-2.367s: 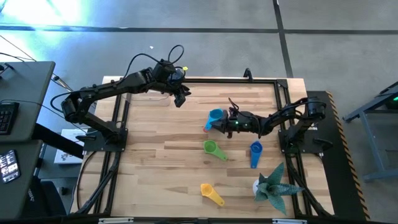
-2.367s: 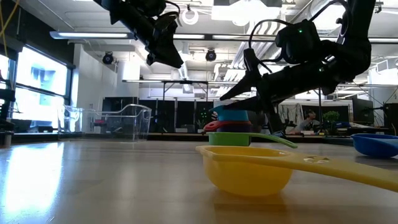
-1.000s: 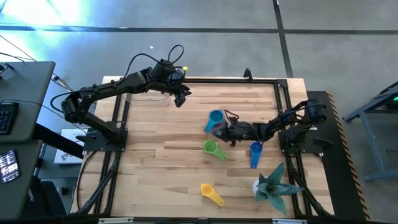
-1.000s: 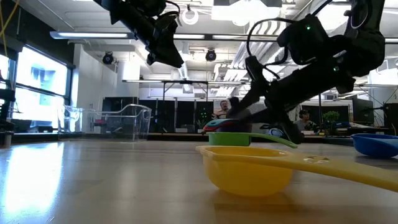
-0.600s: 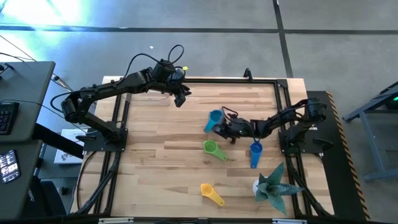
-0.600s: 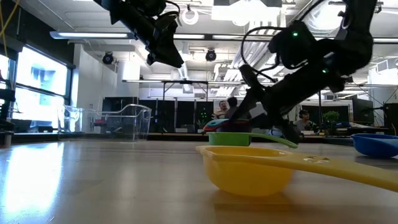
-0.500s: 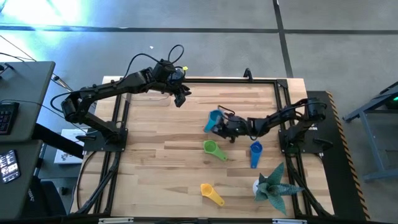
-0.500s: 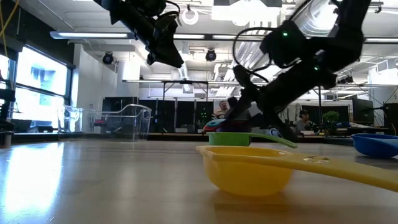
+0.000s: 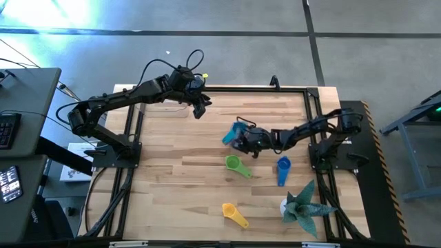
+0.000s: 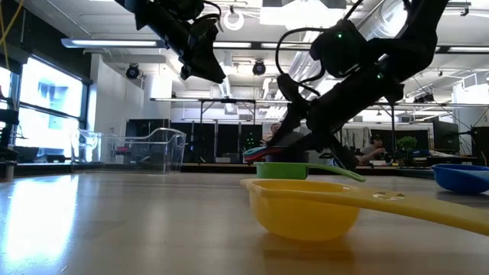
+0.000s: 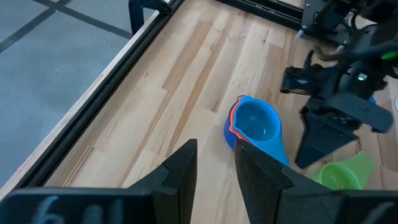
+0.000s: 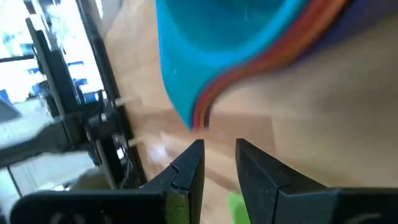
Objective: Nest measuring cups in basket
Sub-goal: Stack the light blue measuring cup on top of the red measuring cup on the table, then stack the green measuring cup on top of the light blue measuring cup on the table
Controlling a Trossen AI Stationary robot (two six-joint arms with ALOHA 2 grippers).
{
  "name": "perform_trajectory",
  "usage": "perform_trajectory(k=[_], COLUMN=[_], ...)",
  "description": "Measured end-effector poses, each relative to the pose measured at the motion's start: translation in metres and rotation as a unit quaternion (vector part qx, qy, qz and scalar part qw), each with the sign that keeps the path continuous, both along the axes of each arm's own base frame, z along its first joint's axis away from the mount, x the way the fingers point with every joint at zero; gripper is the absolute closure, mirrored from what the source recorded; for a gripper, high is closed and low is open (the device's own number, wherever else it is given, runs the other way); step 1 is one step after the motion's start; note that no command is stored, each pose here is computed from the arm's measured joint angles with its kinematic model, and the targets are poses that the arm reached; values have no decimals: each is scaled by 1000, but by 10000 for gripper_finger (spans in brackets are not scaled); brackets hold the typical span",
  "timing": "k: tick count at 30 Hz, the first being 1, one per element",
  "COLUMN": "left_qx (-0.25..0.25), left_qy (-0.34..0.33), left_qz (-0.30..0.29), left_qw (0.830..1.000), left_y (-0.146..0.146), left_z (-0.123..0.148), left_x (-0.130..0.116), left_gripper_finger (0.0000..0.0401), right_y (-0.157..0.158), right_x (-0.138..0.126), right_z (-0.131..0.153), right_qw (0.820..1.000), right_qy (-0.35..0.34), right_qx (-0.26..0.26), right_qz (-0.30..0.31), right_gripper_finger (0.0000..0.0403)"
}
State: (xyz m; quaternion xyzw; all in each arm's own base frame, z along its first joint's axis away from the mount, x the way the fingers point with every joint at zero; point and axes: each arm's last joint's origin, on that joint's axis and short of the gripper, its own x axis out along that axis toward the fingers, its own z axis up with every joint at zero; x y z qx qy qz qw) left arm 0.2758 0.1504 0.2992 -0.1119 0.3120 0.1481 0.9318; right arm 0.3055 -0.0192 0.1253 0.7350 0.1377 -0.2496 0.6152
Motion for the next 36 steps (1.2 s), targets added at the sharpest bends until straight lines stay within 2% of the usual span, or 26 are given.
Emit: perform_trajectory(k=[5, 11, 16, 21, 26, 29, 36], left_qx=[10, -9, -16, -33, -42, -44, -57], left_qy=[18, 53, 93, 128, 143, 146, 147], left_qz=[-13, -12, -28, -35, -41, -43, -33], left_qw=[1000, 998, 995, 991, 988, 987, 987], left_y=[0, -1, -4, -8, -12, -13, -14], left_z=[-2, -8, -13, -18, -21, -21, -22], left_x=[-2, -7, -13, -18, -19, -19, -19], left_gripper_finger=[304, 304, 304, 304, 304, 304, 304], right_y=[11, 21, 28, 36, 39, 39, 41], right_x=[3, 9, 15, 24, 20, 18, 11], right_z=[15, 46, 71, 103, 131, 139, 134], right_qw=[999, 990, 976, 938, 907, 902, 897], right_qy=[-24, -55, -9, 82, 183, 198, 229], right_qx=[-20, -123, -198, -279, -288, -282, -245], right_qz=[27, 47, 92, 190, 246, 260, 289], right_gripper_finger=[320, 320, 320, 320, 320, 320, 320])
